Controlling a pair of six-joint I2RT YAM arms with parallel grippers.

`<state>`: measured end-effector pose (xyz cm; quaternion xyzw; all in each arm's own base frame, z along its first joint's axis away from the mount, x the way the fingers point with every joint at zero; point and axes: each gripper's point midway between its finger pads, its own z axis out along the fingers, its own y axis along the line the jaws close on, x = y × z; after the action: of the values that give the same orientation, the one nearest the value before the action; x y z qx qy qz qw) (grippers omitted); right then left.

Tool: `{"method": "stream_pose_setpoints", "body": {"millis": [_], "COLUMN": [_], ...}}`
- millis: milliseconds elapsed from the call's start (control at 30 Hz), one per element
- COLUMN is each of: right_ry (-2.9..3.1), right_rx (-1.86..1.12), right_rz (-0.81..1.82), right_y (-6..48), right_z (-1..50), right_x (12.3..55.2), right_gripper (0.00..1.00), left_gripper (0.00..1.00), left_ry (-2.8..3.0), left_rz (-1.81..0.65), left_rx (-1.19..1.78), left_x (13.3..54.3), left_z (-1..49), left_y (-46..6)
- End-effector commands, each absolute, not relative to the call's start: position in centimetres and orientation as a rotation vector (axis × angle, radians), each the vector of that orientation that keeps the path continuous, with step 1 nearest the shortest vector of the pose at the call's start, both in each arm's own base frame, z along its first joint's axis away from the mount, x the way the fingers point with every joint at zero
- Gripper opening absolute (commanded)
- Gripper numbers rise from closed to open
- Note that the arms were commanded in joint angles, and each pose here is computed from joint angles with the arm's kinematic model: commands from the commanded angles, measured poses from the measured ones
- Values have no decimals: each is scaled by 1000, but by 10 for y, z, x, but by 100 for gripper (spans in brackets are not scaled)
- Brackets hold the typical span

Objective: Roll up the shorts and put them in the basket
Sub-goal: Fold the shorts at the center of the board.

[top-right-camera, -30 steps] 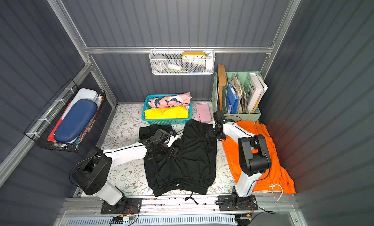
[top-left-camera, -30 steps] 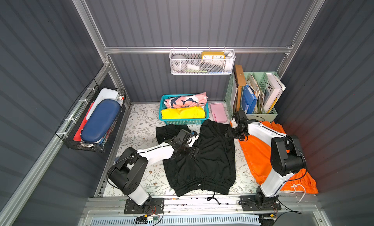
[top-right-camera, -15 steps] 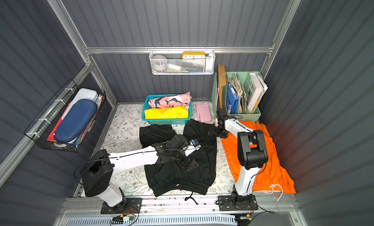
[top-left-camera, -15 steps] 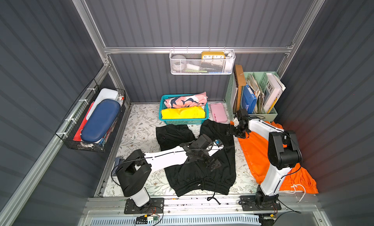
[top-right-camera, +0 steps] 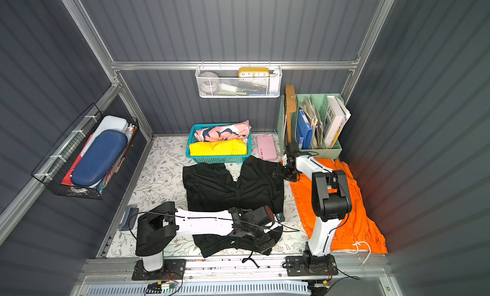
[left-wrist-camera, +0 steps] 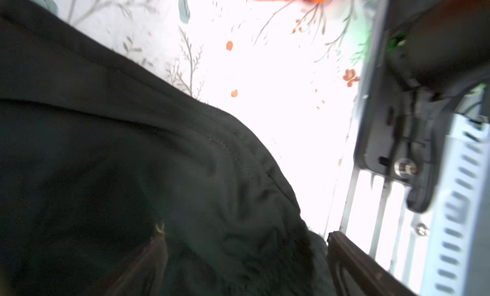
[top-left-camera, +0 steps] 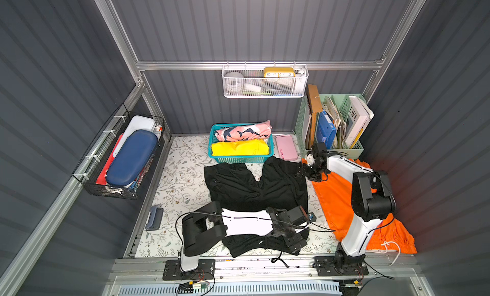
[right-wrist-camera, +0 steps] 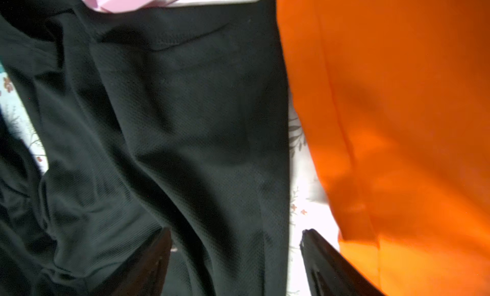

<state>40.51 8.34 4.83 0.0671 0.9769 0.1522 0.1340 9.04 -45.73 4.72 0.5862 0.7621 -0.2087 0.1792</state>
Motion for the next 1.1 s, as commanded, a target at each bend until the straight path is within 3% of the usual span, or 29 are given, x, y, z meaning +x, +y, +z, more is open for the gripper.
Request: {"method": "stream_pose_setpoints", "body": {"millis": [0,200,433,700,900,1000,1067], "right_ry": [2846,2908,2938,2970,2982,2991,2994], "right_rx": [179,169,176,172,166,163,168], "right_rz": [534,503,263,318,339,355,367], "right_y": [94,91,68,75,78,80,81], "right_z": [47,37,27,14,9,7,4], "right_x": [400,399,399,401,399,397,396], "right_gripper": [82,81,81,80,77,67,54], "left_gripper": [98,98,96,88,69,56,47], "left_ry": [2224,2312,2330,2360,2392,2394,2387], "left_rz": [-522,-471,-421,-421,-411,-413,-416], "left_rx": [1576,1528,1522,1555,1577,1583,1588], "left_x": [93,93,96,92,88,87,87], "left_z": [40,20,10,-7,-16,-15,-12], "left_y": [-460,-453,-447,-448,-443,-443,-444]}}
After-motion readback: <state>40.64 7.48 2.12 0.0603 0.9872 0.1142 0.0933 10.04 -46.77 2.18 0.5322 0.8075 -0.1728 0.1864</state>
